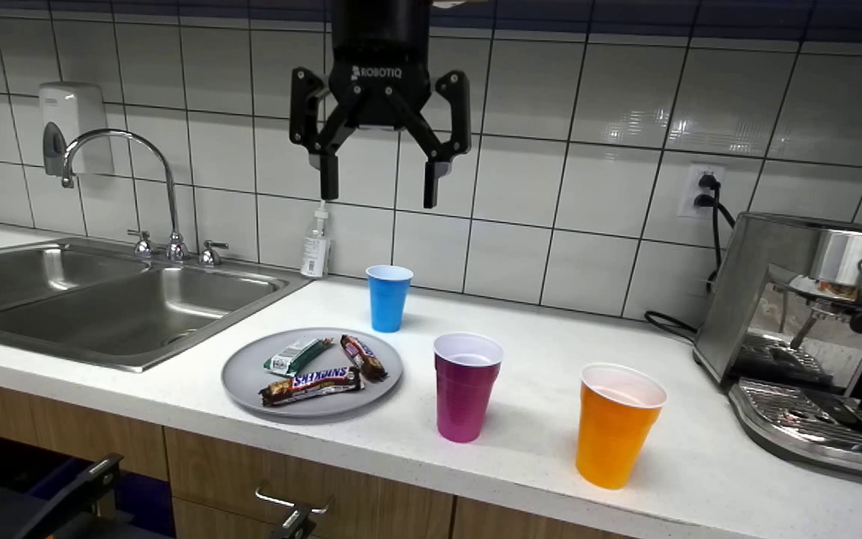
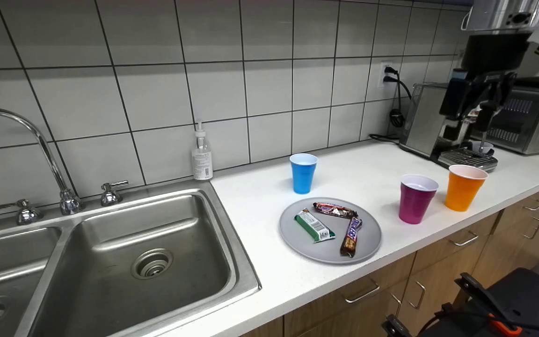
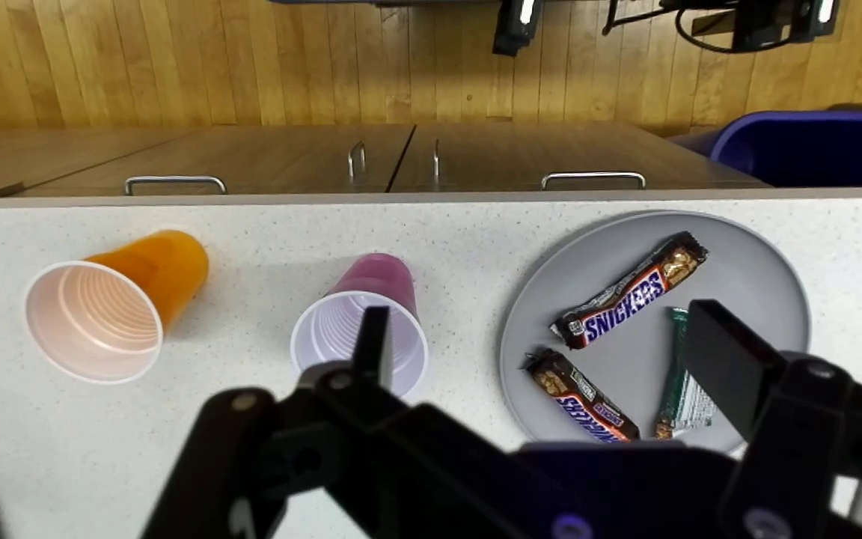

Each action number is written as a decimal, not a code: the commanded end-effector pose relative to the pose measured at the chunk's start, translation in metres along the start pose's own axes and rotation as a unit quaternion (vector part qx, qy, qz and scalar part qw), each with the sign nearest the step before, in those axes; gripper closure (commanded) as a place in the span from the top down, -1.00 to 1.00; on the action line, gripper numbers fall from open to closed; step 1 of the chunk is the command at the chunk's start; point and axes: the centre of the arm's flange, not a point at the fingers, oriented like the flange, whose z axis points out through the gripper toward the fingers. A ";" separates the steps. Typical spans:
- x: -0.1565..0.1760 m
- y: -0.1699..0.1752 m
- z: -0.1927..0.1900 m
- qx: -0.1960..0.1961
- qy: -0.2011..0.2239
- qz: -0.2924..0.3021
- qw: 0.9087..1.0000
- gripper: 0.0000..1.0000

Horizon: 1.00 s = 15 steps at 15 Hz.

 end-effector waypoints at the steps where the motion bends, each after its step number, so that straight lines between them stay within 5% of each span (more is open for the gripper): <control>1: 0.012 -0.016 0.005 -0.003 -0.012 0.014 1.000 1.00; 15: 0.050 -0.084 0.065 0.025 -0.074 0.122 0.989 1.00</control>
